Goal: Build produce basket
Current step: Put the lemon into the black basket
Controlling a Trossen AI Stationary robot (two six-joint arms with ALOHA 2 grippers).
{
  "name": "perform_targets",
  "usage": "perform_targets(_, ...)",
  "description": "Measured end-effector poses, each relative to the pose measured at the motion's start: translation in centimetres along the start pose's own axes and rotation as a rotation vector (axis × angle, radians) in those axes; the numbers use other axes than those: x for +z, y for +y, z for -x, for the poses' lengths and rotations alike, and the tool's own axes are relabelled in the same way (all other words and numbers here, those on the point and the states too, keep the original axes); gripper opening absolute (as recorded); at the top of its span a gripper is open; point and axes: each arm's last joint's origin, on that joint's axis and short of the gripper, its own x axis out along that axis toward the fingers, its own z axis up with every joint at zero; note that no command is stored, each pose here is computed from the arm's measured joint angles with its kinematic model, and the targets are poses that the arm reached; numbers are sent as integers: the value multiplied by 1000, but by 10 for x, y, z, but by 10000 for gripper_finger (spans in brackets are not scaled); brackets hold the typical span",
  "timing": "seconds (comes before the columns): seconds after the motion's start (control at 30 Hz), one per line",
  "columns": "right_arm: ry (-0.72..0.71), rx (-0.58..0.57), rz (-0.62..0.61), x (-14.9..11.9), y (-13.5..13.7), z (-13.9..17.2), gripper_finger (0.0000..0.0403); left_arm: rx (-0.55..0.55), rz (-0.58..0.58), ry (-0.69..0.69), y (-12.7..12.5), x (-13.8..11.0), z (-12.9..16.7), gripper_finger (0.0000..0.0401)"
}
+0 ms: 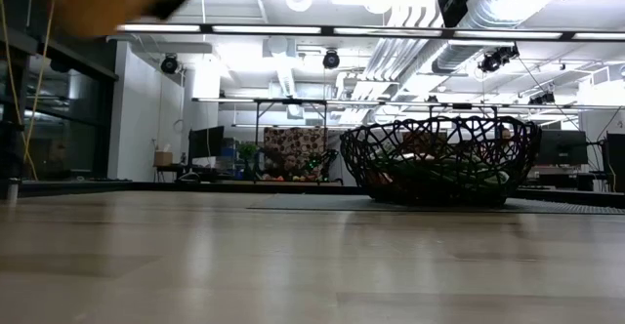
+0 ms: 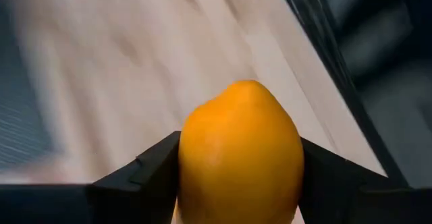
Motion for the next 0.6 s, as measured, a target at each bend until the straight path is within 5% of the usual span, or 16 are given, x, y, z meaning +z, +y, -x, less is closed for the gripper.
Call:
perform_targets(0.33, 0, 1, 0, 0, 0, 0, 0, 327, 185, -685, 90, 37, 67, 222)
perform_targets(0.6, -25, 2, 6, 2, 0, 0, 0, 341, 255, -1044, 106, 14, 53, 222)
